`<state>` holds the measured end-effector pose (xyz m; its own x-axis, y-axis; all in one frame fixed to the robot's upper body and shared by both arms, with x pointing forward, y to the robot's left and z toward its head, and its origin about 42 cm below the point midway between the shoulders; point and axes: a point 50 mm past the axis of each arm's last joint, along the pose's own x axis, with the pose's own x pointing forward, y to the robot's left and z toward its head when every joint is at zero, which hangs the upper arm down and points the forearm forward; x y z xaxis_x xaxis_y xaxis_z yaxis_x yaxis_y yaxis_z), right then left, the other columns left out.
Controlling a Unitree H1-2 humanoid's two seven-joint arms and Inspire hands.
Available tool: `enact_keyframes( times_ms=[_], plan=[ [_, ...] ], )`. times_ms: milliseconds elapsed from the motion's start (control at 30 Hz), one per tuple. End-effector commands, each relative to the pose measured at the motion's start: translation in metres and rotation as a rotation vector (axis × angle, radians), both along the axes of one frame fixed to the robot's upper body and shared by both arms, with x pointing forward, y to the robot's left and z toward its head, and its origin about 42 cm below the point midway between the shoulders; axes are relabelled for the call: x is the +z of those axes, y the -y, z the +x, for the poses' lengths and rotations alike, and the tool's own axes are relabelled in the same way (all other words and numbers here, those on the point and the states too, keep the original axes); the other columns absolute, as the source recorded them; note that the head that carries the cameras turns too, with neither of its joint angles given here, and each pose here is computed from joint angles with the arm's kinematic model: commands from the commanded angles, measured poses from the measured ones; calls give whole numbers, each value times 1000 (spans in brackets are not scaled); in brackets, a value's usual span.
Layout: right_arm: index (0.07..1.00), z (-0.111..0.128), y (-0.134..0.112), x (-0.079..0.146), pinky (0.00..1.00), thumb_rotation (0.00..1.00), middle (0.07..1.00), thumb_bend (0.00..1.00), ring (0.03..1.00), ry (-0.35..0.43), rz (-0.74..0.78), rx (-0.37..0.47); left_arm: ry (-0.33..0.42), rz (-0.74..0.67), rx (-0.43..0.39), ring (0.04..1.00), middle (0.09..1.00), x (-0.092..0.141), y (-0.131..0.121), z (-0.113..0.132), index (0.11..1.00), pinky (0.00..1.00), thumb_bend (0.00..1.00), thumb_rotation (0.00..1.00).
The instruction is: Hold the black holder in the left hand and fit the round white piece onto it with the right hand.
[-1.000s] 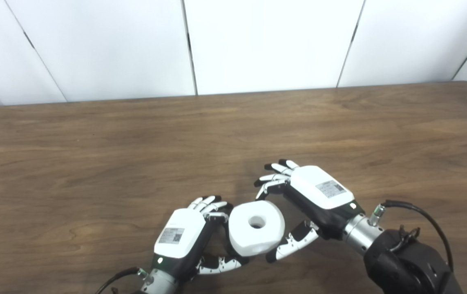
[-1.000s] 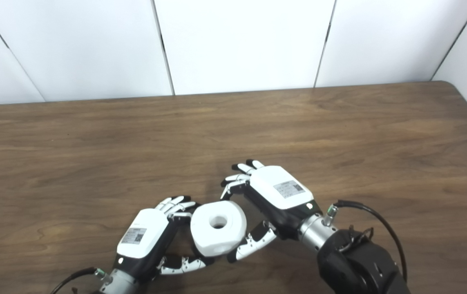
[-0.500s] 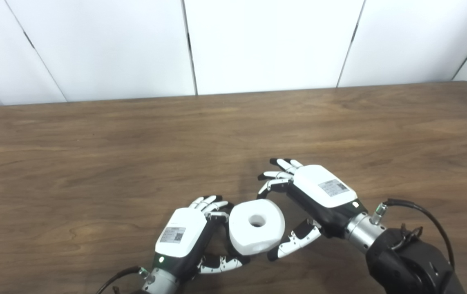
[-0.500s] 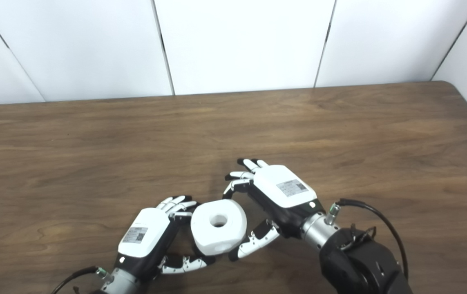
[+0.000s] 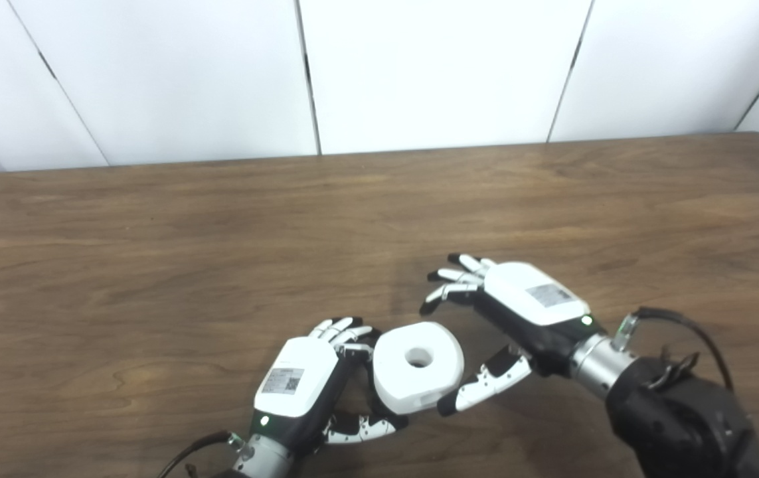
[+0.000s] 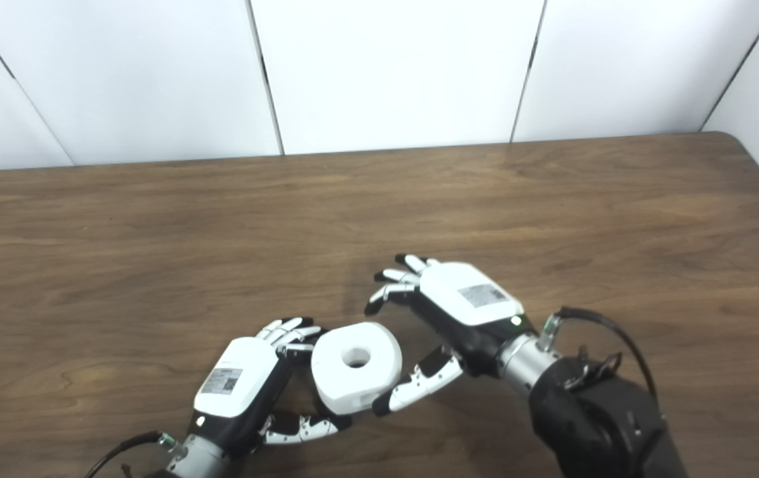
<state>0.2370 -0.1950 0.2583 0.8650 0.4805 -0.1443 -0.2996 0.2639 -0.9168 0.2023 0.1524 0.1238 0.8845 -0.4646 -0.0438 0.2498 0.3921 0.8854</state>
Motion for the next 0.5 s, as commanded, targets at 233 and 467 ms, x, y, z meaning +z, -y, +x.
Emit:
enact_keyframes(
  times_ms=[233,467],
  plan=[
    [882,-7,16,35,1000,528,972,1000,1000,46,-31,-47,-153,107,-52,899,820,-23,1,-13,490,911,515,48],
    [953,-15,25,45,1000,536,1000,1000,1000,29,-52,-59,-159,117,-49,896,818,-23,-3,-14,490,916,515,48]
  ],
)
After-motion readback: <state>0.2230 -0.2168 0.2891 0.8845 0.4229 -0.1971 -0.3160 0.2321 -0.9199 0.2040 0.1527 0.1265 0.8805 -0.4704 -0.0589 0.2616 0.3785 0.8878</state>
